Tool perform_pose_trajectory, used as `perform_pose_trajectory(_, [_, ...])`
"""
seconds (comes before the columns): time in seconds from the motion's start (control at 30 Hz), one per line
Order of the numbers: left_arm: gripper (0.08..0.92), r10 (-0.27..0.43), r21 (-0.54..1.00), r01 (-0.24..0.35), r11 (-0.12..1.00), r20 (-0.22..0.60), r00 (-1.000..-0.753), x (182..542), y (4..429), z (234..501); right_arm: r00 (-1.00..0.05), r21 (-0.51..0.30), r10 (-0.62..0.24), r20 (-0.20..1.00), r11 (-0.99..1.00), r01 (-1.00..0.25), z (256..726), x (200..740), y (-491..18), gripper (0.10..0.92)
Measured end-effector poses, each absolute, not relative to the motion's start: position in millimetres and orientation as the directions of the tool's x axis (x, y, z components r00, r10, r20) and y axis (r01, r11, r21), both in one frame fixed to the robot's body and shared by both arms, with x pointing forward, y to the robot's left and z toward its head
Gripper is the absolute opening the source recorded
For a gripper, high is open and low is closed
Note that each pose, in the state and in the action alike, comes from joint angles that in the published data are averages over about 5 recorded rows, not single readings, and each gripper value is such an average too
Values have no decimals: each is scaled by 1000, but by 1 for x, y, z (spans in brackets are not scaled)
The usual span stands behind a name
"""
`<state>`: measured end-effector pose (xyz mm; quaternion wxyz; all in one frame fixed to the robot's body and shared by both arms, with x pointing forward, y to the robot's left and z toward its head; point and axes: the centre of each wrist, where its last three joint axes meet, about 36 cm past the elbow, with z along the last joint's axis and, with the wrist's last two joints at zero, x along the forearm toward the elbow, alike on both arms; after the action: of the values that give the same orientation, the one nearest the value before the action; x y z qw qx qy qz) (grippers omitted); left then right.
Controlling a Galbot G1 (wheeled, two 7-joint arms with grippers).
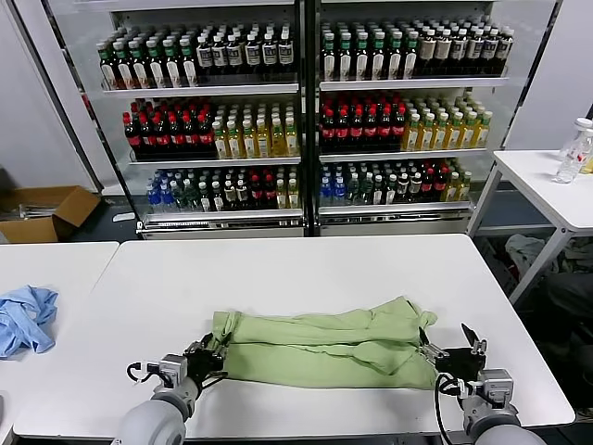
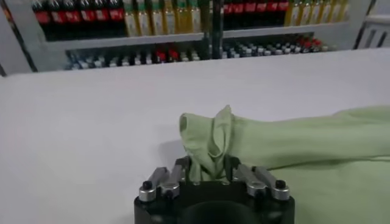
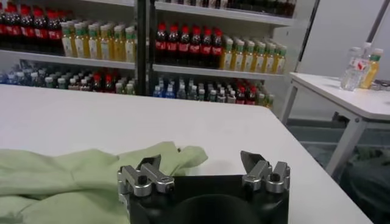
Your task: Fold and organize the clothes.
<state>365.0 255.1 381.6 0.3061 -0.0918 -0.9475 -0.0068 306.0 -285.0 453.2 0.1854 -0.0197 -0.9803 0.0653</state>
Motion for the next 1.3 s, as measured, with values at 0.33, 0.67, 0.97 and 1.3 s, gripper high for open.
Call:
perform_pose_trajectory(0.33, [101,226,-195,136,971,589,-775,360,284,389,-939,-128,65,339,991,23,459,307,-285,823])
perform_pose_trajectory(0.67, [97,109,-212,-21,977,584,-804,361,378,416,-945,-115,62,322,993,26,457,315,-289,823])
perform_pose_trajectory(0.97, [97,-16,-261,-162,952,486,-874,365,454,472,-955,-106,28,295,994,-4,459,320,-288,823])
perform_pose_trajectory(1.3, [97,138,-520,-78,851,364,-921,359,410,496,-960,-106,4,279,994,-27,461,319,-286,823])
